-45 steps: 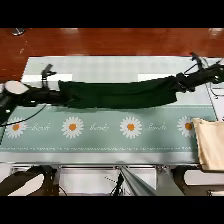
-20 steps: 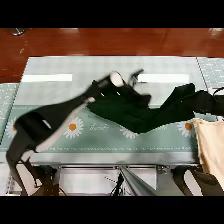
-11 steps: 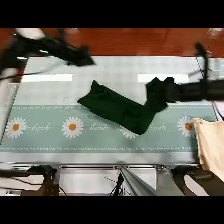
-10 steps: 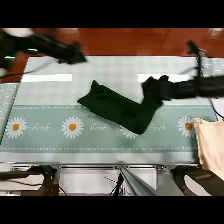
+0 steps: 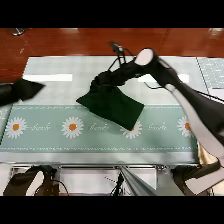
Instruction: Fold the shirts.
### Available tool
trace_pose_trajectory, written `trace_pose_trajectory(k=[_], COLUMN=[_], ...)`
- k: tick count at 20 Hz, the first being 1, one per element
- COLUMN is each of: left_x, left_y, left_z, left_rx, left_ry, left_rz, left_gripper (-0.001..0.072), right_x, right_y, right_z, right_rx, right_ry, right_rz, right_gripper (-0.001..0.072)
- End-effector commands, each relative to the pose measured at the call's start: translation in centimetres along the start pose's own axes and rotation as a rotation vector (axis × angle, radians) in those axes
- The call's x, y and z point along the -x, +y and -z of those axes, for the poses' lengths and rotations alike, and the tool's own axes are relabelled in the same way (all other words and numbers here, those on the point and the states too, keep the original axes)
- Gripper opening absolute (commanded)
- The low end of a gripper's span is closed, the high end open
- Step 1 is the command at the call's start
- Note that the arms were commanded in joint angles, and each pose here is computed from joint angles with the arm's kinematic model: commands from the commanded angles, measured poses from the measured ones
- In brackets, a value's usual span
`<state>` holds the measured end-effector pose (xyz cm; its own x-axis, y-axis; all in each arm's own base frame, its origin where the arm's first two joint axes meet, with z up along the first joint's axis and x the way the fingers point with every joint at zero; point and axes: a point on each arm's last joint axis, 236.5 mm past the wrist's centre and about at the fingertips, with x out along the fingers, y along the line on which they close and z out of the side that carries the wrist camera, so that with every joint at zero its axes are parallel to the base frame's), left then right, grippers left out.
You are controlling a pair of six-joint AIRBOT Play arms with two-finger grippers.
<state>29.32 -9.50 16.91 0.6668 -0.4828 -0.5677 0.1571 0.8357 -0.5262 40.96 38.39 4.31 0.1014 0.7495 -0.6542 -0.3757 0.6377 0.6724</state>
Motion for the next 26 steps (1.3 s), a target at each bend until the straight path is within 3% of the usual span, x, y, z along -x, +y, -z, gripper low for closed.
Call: trace_pose_trajectory(k=[1,2,3,4,9,10,13,14,16,18,21,26], left_x=[-0.4,-0.9,-1.4,-1.8,-2.8,-2.8,-2.8,-2.8,-2.8,-2.8,-2.8,-2.8], left_y=[0.4,1.0,1.5,1.9,2.7,2.7,2.7,2.7,2.7,2.7,2.7,3.0], left_z=[5.2,5.8,6.3,6.4,6.4,6.4,6.5,6.5,6.5,6.5,6.4,5.2], left_rx=[0.053,0.068,0.083,0.094,0.121,0.121,0.120,0.117,0.117,0.117,0.117,0.118], left_ry=[-0.012,0.000,0.013,0.021,0.042,0.042,0.045,0.045,0.045,0.045,0.043,-0.008], left_rz=[0.038,0.033,0.027,0.022,0.010,0.010,0.011,0.011,0.011,0.011,0.010,-0.001], left_gripper=[0.0024,0.0024,0.0024,0.0024,0.0024,0.0024,0.0024,0.0024,0.0025,0.0024,0.0024,0.0024], right_x=[-5.0,-5.2,-4.9,-4.3,7.5,11.1,21.9,25.0,27.8,25.8,17.3,9.1], right_y=[-0.4,-0.1,0.3,1.0,0.5,-0.7,-7.3,-9.4,-12.5,-15.2,-15.9,-15.3], right_z=[-1.9,-2.3,-2.4,-2.3,-1.1,-0.3,2.7,3.7,7.3,12.3,18.0,20.9], right_rx=[-0.121,-0.156,-0.177,-0.152,-0.061,-0.016,0.032,-0.012,-0.139,-0.351,-0.688,-0.735], right_ry=[-0.021,-0.021,-0.017,-0.004,0.129,0.147,0.098,0.013,-0.172,-0.342,-0.470,-0.260], right_rz=[-0.066,-0.104,-0.134,-0.160,-0.170,-0.090,0.382,0.521,0.638,0.603,0.307,0.150], right_gripper=[0.0029,0.0146,0.0531,0.0619,0.0617,0.0617,0.0617,0.0618,0.0617,0.0617,0.0617,0.0617])
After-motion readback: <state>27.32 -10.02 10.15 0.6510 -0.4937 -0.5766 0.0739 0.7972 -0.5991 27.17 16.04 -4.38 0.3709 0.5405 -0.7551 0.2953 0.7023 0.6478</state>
